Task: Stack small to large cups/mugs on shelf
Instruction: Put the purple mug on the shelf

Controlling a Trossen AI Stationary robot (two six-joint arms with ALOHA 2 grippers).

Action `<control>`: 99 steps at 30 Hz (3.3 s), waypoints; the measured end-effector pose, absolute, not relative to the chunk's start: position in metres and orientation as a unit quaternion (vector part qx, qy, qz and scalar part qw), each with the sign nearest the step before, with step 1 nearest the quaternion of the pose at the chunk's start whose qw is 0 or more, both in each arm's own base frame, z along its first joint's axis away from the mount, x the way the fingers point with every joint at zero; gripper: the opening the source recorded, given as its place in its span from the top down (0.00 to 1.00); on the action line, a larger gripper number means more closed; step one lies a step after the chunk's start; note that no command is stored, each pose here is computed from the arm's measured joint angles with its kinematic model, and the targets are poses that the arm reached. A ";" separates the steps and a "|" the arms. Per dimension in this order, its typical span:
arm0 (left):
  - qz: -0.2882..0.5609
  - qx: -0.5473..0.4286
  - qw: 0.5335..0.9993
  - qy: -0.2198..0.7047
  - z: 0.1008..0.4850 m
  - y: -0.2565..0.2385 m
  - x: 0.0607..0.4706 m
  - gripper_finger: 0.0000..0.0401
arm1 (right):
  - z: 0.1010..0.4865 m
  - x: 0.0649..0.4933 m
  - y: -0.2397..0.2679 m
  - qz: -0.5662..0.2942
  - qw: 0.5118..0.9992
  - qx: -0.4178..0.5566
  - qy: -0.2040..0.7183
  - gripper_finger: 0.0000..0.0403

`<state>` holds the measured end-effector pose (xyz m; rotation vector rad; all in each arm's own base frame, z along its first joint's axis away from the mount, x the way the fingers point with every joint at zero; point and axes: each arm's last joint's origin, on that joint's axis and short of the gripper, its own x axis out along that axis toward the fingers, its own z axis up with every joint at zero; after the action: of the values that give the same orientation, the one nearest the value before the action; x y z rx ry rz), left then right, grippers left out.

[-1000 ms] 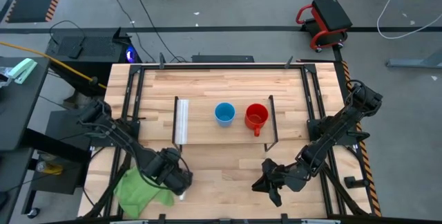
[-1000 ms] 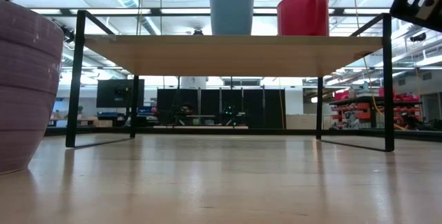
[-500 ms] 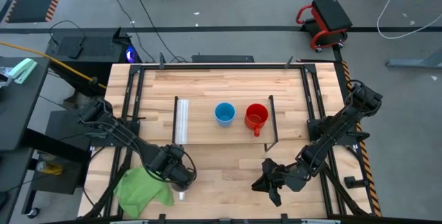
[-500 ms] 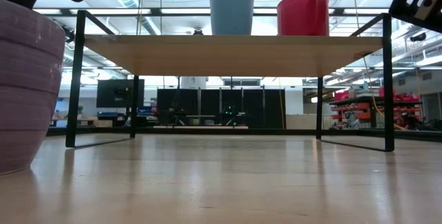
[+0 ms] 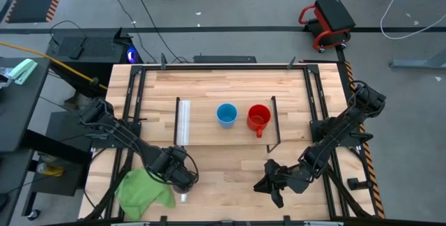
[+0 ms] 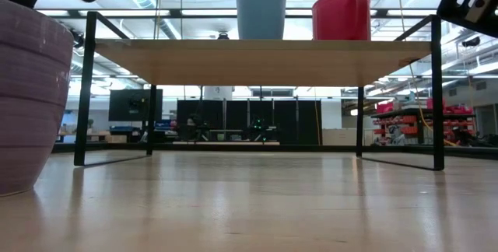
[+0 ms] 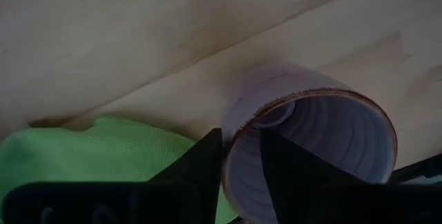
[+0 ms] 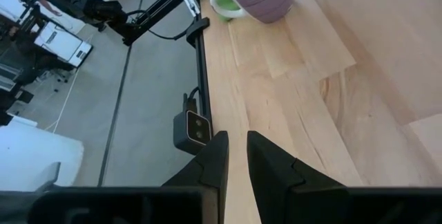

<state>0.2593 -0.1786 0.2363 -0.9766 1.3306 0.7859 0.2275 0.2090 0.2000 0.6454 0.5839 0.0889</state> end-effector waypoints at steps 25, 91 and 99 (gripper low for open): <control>0.329 -0.454 0.593 0.578 0.228 -0.176 0.252 0.81 | 0.200 0.227 0.209 0.038 0.906 0.314 0.283 0.85; 0.272 -0.395 0.687 0.546 0.396 -0.045 0.284 0.96 | 0.195 0.226 0.206 0.015 0.905 0.306 0.294 0.85; 0.290 -0.390 0.692 0.533 0.396 0.001 0.288 0.96 | 0.196 0.226 0.206 0.006 0.905 0.311 0.289 0.85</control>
<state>0.2882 0.0008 0.3958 -0.8722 1.1910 0.6469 0.2257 0.2058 0.1956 0.6425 0.5963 0.0128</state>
